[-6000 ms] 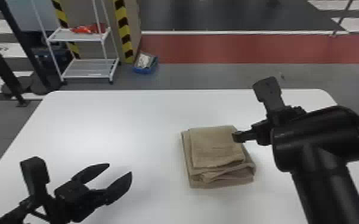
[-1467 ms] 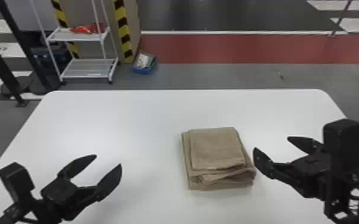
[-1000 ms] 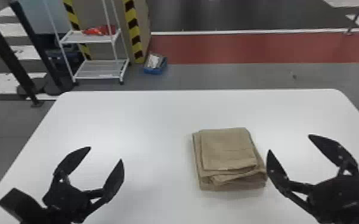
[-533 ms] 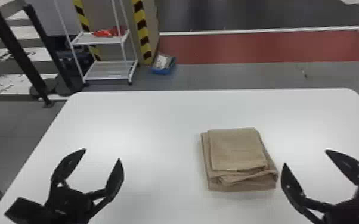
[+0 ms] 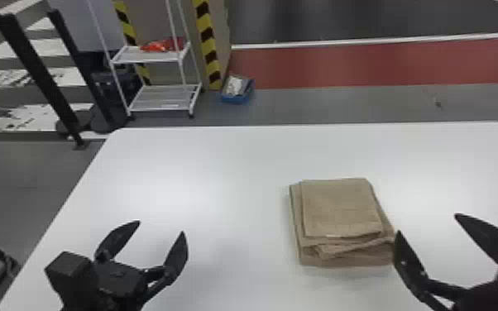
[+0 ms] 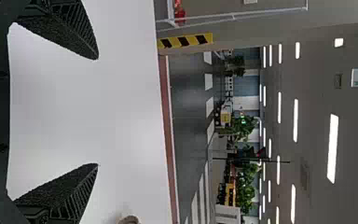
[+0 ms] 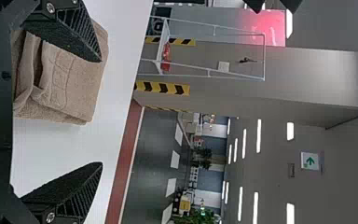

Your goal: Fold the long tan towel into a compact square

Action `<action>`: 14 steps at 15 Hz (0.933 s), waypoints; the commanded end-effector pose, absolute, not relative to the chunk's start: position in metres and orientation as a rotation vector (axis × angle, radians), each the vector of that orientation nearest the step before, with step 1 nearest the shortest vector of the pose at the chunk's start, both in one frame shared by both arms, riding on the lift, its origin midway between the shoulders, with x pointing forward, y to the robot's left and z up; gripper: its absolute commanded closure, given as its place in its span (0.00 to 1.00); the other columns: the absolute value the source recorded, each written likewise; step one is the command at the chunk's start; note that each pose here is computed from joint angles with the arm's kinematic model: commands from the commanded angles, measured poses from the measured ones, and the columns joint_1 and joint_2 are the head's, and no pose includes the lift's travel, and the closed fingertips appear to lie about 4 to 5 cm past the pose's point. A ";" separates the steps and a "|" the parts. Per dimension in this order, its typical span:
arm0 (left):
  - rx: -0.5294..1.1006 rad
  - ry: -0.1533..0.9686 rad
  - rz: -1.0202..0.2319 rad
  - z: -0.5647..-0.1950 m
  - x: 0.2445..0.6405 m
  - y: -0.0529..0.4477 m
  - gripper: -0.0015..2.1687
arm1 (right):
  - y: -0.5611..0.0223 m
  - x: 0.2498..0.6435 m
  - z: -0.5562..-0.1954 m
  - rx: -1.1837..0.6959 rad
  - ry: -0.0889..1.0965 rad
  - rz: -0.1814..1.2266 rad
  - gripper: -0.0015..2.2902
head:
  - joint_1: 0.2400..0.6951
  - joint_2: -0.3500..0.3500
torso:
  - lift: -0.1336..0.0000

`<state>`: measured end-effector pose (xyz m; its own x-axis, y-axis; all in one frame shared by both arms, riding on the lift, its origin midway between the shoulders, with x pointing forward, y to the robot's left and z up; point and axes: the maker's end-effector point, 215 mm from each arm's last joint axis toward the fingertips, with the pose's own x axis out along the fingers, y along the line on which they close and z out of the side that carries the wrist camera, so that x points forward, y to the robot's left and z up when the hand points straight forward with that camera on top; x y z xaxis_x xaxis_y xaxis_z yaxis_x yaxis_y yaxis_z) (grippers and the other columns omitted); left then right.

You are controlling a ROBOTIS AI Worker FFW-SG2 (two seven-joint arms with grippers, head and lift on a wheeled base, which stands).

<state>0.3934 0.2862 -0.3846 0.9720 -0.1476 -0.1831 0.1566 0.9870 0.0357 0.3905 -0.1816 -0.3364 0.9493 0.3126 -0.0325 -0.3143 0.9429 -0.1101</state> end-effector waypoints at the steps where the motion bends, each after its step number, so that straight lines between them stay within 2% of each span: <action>1: 0.050 0.171 -0.149 -0.382 0.394 0.287 0.03 | -0.182 0.391 -0.344 -0.109 0.045 0.317 0.04 | 1.00 0.72 | 0.07; 14: 0.046 0.153 -0.145 -0.379 0.395 0.286 0.03 | -0.183 0.392 -0.350 -0.107 0.070 0.317 0.04 | 1.00 0.71 | 0.07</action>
